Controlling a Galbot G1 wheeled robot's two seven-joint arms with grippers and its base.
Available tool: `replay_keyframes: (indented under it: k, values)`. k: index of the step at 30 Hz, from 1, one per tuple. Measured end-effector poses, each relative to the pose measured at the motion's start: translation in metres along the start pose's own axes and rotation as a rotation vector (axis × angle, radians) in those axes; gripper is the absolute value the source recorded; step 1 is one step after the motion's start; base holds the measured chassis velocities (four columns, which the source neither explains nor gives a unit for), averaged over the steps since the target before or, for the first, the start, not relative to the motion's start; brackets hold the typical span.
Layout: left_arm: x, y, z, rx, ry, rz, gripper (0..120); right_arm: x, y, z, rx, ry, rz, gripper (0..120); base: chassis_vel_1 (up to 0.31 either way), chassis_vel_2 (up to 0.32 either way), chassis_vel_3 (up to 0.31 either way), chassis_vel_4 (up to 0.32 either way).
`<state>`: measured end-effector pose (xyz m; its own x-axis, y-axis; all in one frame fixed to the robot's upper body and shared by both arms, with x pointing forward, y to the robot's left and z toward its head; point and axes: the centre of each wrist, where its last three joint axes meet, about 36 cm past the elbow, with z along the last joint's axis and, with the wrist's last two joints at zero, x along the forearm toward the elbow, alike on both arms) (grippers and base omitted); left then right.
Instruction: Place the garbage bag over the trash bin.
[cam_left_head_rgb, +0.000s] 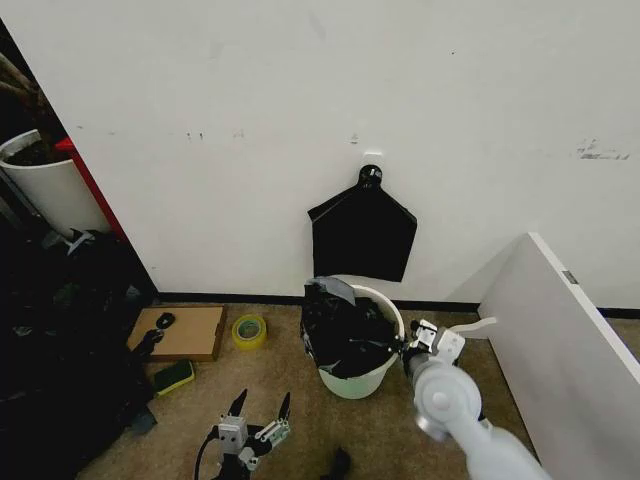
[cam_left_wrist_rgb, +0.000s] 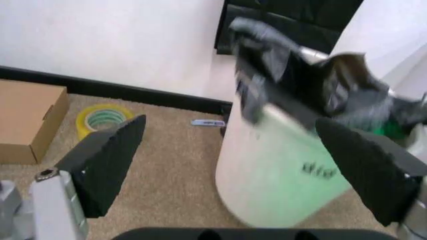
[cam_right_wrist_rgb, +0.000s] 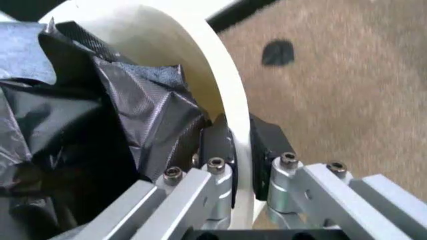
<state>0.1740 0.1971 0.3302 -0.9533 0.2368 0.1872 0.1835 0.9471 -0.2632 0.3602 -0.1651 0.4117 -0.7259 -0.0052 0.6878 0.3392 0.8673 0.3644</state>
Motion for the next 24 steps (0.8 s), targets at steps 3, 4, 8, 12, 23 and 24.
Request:
replay_keyframes:
  k: [3,4,8,12,23,24]
  values:
    - [-0.001,0.002,-0.001,-0.002,0.003,0.001,100,0.000,0.001,0.009,0.001,0.015,0.002,3,0.000,0.000,0.000,0.000]
    - [-0.001,0.002,-0.001,-0.002,0.003,0.001,100,0.000,0.001,0.009,0.001,0.015,0.002,3,0.000,0.000,0.000,0.000]
    - [-0.002,0.003,-0.002,-0.002,0.003,-0.003,100,-0.006,0.005,0.017,0.002,0.016,0.006,3,0.000,0.000,0.000,0.000]
    - [-0.002,0.002,-0.002,0.000,0.003,-0.004,100,-0.008,0.005,0.019,0.002,0.013,0.005,3,0.000,0.000,0.000,0.000]
    - [-0.002,0.002,-0.003,0.000,0.002,-0.005,100,-0.007,0.001,0.027,0.030,0.034,-0.020,27,0.000,0.000,0.000,0.000]
    - [-0.002,0.002,-0.003,-0.002,0.002,-0.005,100,-0.006,0.001,0.027,0.033,0.031,-0.020,30,0.000,0.000,0.000,0.000]
